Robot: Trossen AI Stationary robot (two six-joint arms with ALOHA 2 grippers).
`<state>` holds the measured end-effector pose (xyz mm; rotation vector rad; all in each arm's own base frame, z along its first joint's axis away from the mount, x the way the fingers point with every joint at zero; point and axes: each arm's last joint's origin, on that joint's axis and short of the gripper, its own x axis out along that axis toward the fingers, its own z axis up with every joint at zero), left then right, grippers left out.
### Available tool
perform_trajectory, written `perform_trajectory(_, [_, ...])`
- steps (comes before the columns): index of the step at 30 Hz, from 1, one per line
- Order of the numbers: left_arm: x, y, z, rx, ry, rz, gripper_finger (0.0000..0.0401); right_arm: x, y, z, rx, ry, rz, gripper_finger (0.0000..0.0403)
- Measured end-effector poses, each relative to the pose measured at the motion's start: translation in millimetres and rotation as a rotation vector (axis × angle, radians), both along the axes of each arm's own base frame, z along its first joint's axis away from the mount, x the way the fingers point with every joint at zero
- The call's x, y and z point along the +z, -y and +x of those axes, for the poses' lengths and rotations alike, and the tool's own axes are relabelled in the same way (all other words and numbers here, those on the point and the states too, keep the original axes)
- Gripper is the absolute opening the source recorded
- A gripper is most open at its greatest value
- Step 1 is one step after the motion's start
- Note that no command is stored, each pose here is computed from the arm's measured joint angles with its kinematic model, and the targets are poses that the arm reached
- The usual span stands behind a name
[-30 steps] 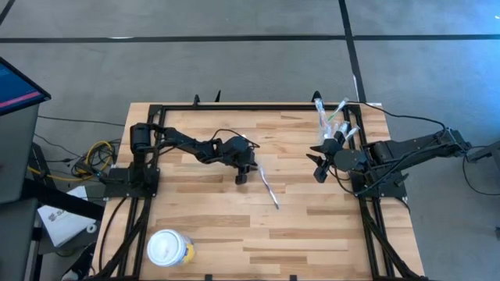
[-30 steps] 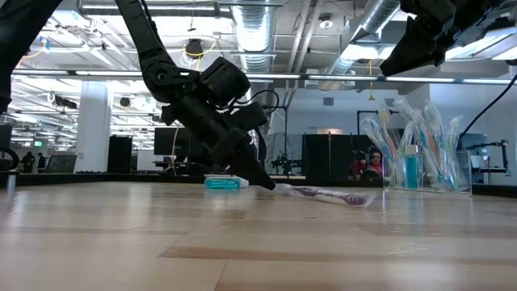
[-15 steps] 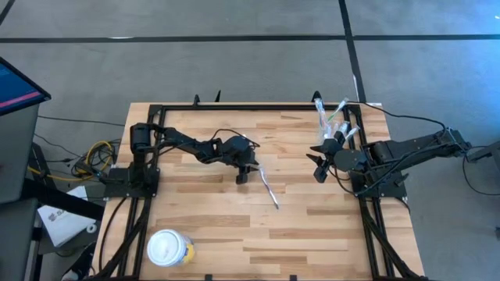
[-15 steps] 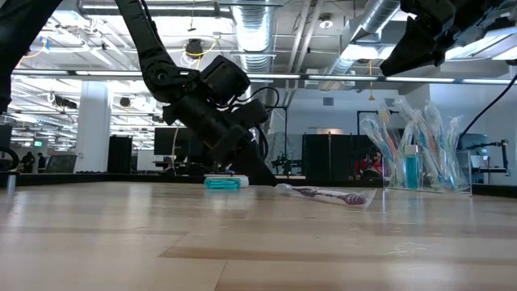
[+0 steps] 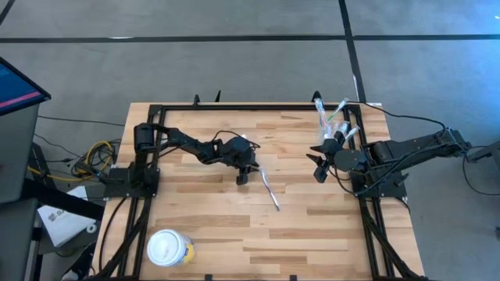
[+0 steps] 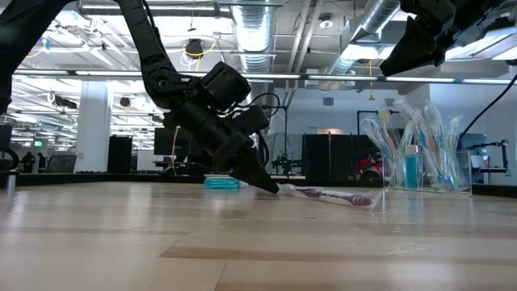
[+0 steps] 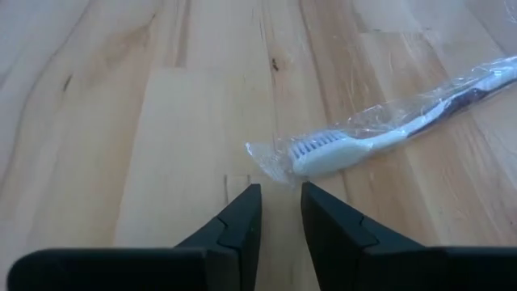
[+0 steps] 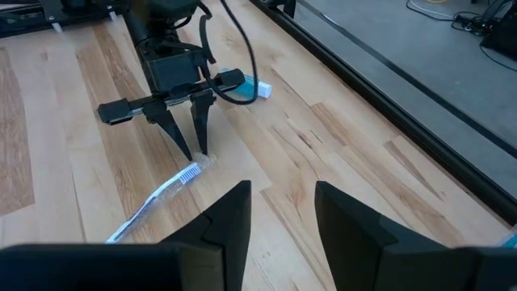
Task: Pick & Place toothbrushing station
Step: Put the purple toothbrush into the transparent organizer
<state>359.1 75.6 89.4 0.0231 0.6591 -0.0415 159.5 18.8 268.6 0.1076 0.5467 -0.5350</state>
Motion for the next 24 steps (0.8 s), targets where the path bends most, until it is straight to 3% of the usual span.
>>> perform_trajectory(17, [2.5, 0.5, 1.9, -0.011, 0.036, -0.033, 0.0084, -0.1, 0.0, 0.0, -0.001, 0.0, 0.001, 0.0128])
perform_trajectory(24, [2.7, 0.3, 2.2, -0.001, 0.039, -0.035, 0.0008, -0.1, 0.0, 0.0, 0.0, 0.0, 0.001, 0.0128])
